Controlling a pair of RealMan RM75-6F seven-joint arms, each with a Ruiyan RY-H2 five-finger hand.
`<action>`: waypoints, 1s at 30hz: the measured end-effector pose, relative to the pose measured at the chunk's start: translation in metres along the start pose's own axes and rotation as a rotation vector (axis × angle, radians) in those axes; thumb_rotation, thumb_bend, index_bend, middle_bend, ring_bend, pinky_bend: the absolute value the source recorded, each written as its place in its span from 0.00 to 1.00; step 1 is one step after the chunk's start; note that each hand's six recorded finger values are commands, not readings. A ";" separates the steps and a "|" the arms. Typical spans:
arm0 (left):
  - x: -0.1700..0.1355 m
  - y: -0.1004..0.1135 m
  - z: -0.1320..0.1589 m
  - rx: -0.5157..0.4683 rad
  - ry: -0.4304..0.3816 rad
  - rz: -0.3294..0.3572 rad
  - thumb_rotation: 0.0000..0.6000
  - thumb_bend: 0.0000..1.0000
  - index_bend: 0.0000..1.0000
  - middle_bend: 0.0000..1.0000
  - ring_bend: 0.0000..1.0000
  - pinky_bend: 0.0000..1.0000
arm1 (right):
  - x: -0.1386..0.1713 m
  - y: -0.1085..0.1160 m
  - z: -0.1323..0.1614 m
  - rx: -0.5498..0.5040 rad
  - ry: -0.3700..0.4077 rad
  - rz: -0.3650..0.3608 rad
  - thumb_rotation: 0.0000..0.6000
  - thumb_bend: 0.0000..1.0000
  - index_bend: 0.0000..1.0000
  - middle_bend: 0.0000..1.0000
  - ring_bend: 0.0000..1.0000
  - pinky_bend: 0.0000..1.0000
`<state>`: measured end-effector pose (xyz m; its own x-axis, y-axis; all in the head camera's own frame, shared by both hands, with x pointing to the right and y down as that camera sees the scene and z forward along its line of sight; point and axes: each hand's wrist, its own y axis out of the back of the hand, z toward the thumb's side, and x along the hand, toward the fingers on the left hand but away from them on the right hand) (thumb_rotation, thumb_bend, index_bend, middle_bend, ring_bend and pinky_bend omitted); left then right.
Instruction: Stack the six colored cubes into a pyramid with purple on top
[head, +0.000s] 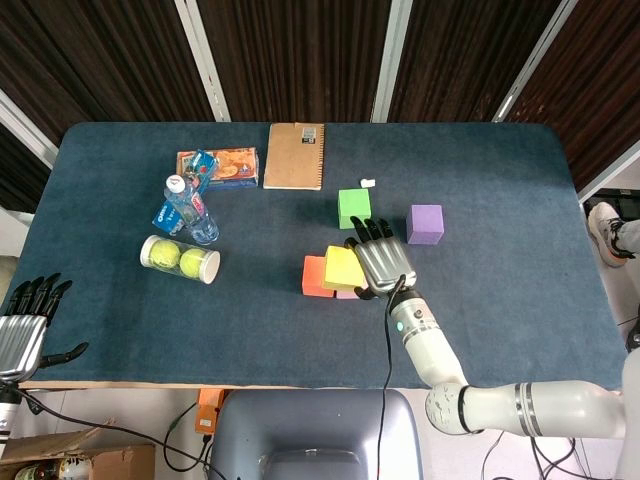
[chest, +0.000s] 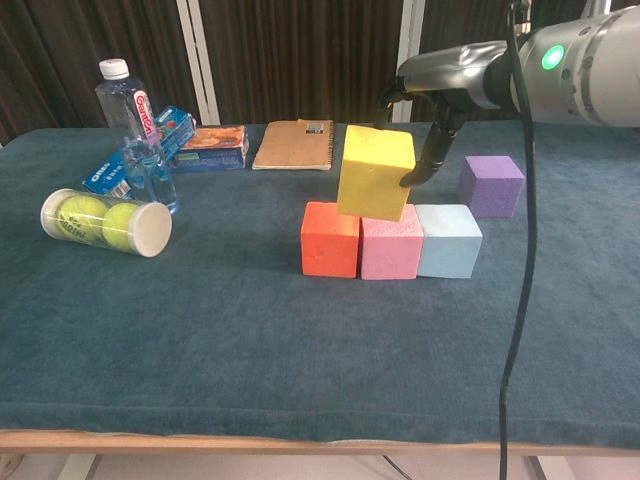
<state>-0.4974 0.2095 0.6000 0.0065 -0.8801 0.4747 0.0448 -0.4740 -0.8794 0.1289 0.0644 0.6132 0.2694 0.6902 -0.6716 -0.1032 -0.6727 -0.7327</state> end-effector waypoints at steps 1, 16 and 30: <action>0.001 -0.001 0.000 0.000 0.000 -0.002 0.80 0.14 0.14 0.05 0.00 0.09 | -0.002 0.000 -0.001 0.001 0.004 0.006 1.00 0.32 0.54 0.00 0.00 0.00; 0.000 -0.005 -0.005 -0.002 0.015 -0.012 0.80 0.14 0.14 0.05 0.00 0.09 | -0.027 -0.015 -0.008 -0.007 0.026 0.056 1.00 0.32 0.52 0.00 0.00 0.00; 0.002 -0.007 -0.006 -0.001 0.016 -0.016 0.81 0.14 0.14 0.05 0.00 0.09 | -0.033 -0.016 -0.005 0.016 0.032 0.050 1.00 0.32 0.50 0.00 0.00 0.00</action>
<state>-0.5033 0.2107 0.6065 -0.0106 -0.8725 0.4884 0.0438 -0.4884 -0.8715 0.1266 0.0506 0.6475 0.2941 0.6464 -0.7040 -0.1327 -0.7019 -0.6998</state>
